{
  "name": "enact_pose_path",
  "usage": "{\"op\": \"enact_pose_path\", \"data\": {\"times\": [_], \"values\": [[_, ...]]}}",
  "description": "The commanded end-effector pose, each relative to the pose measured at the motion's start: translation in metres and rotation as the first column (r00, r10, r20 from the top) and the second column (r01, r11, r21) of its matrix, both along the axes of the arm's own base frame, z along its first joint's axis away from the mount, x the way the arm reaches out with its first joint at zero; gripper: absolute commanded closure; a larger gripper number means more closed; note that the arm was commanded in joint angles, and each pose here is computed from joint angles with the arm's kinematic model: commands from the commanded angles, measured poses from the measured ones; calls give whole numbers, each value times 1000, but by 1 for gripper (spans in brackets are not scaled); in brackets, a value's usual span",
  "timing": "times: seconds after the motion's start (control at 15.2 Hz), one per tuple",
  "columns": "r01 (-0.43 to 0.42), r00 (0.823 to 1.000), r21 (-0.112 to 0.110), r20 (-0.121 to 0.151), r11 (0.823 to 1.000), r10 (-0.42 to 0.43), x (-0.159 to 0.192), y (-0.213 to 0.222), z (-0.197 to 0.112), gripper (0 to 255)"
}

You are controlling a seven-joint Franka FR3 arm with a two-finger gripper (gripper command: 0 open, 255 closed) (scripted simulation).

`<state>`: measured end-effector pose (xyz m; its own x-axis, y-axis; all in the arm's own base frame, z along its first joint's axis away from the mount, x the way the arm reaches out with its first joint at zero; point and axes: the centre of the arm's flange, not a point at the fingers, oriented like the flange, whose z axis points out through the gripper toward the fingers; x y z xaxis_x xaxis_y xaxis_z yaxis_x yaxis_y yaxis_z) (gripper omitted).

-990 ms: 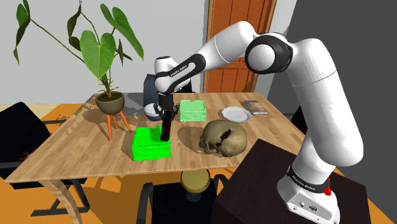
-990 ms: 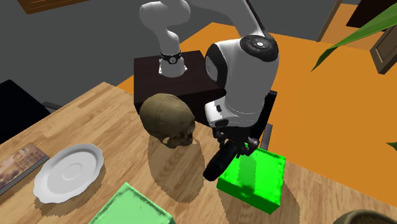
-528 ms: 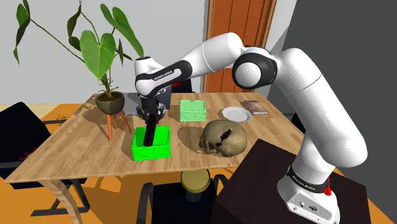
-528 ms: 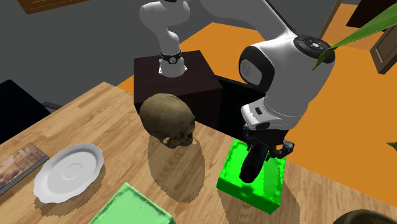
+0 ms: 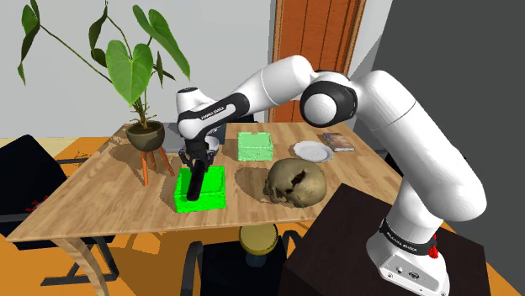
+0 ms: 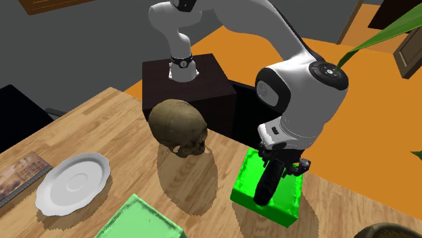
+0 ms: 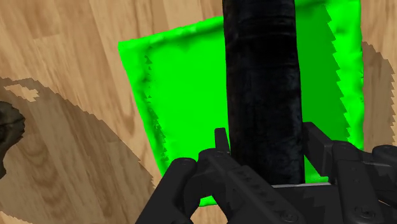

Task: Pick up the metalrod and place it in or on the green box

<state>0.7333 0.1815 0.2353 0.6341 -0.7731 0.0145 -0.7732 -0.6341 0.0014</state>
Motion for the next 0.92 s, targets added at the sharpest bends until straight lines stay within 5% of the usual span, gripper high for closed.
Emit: {"op": "enact_pose_path", "data": {"times": [0.0, 0.79, 0.86], "values": [[0, 1000, 0, 0, 1000, 0, 0, 0, -11, 255], [0, 1000, 0, 0, 1000, 0, 1, 0, -32, 255], [0, 1000, 0, 0, 1000, 0, 1, 0, -32, 0]]}}
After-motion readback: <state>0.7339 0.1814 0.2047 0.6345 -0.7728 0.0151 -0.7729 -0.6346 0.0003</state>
